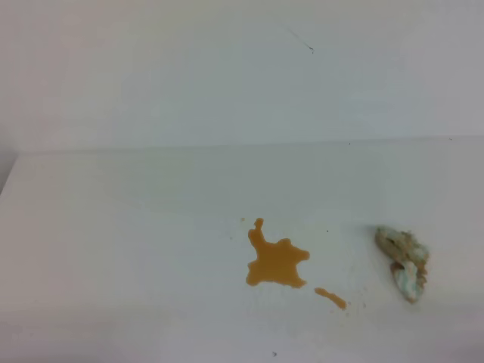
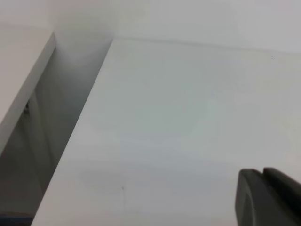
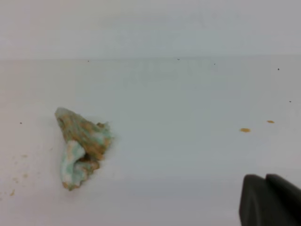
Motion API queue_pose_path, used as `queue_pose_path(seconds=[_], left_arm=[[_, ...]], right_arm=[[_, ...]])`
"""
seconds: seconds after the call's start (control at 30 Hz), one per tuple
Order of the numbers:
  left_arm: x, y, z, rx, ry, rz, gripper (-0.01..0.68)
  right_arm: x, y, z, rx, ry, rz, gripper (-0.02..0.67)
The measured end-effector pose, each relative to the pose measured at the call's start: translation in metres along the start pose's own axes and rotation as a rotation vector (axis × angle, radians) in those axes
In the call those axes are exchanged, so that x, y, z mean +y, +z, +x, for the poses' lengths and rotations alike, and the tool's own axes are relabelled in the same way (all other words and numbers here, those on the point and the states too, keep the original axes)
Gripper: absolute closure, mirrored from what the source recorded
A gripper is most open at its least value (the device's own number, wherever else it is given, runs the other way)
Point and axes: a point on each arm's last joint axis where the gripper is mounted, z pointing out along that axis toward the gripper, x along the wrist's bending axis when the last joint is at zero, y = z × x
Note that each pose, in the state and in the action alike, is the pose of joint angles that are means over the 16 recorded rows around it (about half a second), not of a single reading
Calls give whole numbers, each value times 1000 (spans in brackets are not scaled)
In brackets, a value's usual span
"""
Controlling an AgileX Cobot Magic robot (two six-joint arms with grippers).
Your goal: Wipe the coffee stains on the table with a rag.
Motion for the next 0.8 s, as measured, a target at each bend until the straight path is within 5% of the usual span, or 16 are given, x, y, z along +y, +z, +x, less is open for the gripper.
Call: queue_pose_path(seconds=[0.8], left_arm=[[0,0,0,0,0,0,675]], right_arm=[[0,0,0,0,0,0,651]])
